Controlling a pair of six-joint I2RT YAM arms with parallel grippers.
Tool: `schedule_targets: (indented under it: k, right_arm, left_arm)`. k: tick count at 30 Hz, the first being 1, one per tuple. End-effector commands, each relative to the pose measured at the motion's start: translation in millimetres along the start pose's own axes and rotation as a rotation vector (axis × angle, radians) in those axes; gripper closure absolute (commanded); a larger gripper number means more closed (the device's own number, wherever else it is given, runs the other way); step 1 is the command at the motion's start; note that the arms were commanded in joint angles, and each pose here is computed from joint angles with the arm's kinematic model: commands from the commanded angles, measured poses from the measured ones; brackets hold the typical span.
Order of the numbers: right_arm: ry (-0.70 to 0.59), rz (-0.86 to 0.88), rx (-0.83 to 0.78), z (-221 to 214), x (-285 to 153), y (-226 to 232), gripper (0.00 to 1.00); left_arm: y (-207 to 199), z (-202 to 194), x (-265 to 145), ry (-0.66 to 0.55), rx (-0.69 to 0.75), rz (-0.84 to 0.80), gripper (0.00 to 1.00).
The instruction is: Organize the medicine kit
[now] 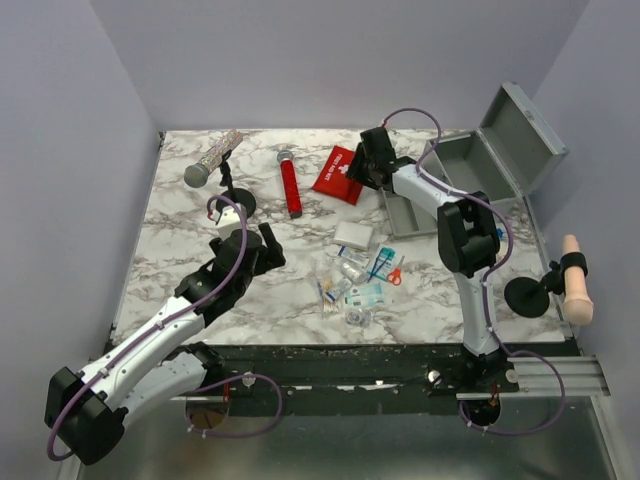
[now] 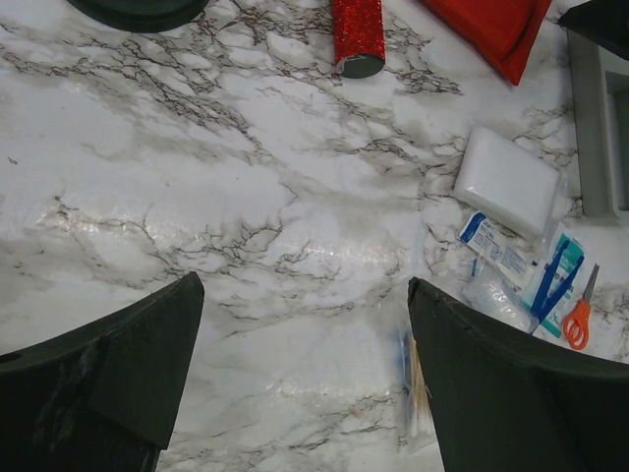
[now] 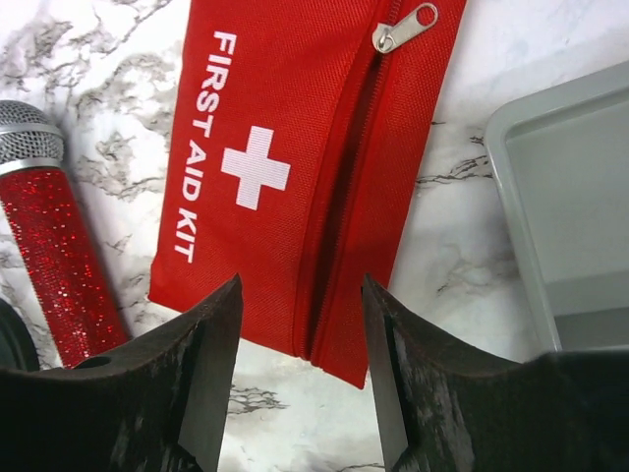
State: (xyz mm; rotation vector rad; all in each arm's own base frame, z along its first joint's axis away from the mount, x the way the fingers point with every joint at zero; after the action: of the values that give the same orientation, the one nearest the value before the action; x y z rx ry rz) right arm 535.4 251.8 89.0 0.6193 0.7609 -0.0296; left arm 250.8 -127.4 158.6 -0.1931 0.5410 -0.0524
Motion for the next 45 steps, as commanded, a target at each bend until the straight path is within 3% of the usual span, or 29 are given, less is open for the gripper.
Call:
schedule_targets:
  k: [1, 12, 14, 18, 23, 28, 31, 39, 45]
  right_arm:
    - [0.055, -0.073, -0.023, -19.2, 11.0, -24.1, 0.41]
    - [0.153, -0.176, -0.034, -37.3, 15.8, -44.3, 0.46]
    - [0.182, -0.197, -0.044, -43.5, 17.9, -48.4, 0.52]
    - [0.209, -0.210, -0.064, -43.8, 20.1, -46.9, 0.53]
    - [0.232, -0.240, -0.087, -47.5, 19.5, -54.7, 0.66]
    - [0.210, -0.217, -0.098, -44.5, 8.0, -55.1, 0.90]
    - [0.184, -0.186, -0.096, -36.1, -10.0, -47.8, 0.99]
    - [-0.014, -0.090, -0.210, 2.7, -88.7, -9.2, 0.99]
    - [-0.075, -0.097, -0.352, -11.4, -149.3, -8.5, 0.99]
  left_arm:
    - [3.9, 6.9, -0.3, -0.023, -0.004, 0.024, 0.04]
    - [-0.6, 2.1, 4.2, 0.006, -0.004, 0.015, 0.04]
    - [-0.4, 0.4, 4.7, 0.010, -0.007, 0.014, 0.04]
    - [-2.2, 2.0, 3.7, 0.007, -0.008, 0.005, 0.05]
    - [-1.6, 4.4, 2.9, 0.001, -0.009, 0.008, 0.05]
    - [-1.4, 5.2, 1.8, -0.007, -0.021, 0.006, 0.05]
    - [-3.1, 9.2, 0.1, -0.017, -0.028, -0.002, 0.05]
    - [-13.9, 27.1, -2.1, -0.080, -0.076, -0.049, 0.05]
    - [-49.7, 55.9, -4.9, -0.155, -0.134, -0.208, 0.05]
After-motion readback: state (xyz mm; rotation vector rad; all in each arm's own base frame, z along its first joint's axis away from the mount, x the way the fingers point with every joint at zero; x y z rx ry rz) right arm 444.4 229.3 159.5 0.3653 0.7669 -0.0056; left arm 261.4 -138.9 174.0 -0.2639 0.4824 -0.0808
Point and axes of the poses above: each gripper's point midway between its finger pads, its own x axis out along the fingers, its own y axis along the line the jaws close on, z = x × y, the point moved 1 cm from there along -x, back along the fingers, and after that the axes turned 11 degrees about x, right-handed, at the moved point
